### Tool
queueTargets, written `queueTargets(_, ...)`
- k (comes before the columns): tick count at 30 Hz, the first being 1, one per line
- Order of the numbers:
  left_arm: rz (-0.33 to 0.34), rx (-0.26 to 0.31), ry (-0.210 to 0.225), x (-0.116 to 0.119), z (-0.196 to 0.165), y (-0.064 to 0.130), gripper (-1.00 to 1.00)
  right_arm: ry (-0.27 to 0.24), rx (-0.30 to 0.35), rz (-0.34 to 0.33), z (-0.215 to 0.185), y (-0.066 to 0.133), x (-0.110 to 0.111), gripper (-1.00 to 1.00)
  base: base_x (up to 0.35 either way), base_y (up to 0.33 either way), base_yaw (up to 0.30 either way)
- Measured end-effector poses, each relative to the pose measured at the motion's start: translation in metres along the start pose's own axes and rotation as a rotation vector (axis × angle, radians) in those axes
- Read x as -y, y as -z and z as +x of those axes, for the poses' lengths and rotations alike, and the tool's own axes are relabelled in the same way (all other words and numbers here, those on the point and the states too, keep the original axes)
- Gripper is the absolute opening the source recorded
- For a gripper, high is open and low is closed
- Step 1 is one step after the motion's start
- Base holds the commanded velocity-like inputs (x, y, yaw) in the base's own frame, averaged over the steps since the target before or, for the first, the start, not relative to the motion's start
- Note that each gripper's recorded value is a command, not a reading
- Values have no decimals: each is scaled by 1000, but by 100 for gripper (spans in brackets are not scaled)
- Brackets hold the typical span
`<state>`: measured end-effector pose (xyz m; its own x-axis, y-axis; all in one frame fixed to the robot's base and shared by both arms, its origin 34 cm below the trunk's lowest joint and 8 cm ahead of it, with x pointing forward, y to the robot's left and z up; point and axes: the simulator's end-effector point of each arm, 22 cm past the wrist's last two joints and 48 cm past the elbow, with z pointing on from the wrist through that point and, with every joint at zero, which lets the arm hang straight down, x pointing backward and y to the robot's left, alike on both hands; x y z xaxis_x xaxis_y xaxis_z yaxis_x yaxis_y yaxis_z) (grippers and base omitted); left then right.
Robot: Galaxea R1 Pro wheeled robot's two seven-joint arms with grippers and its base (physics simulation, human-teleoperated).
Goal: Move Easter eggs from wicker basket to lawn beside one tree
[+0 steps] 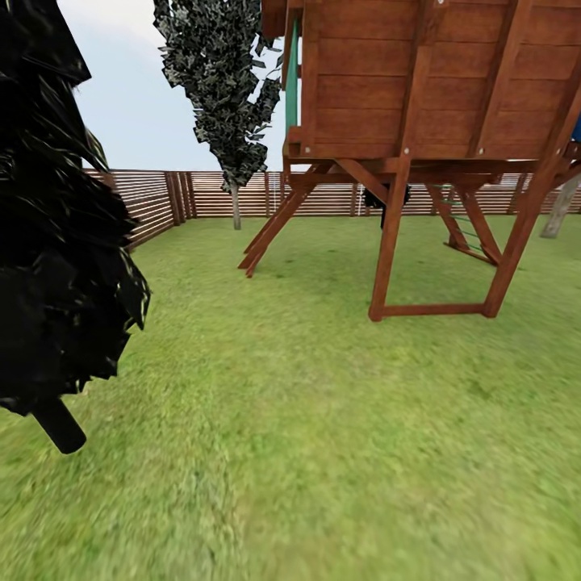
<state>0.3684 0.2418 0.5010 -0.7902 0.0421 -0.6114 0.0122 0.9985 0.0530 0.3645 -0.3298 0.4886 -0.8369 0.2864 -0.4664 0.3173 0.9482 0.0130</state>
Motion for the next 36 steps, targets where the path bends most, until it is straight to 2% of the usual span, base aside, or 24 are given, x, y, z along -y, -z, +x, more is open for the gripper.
queueTargets(14, -1, 0, 2, 0, 0, 0, 100, 0, 0, -1, 0, 0, 0, 100, 314, -155, 0)
queueTargets(36, -1, 0, 2, 0, 0, 0, 100, 0, 0, -1, 0, 0, 0, 100, 333, -6, 0)
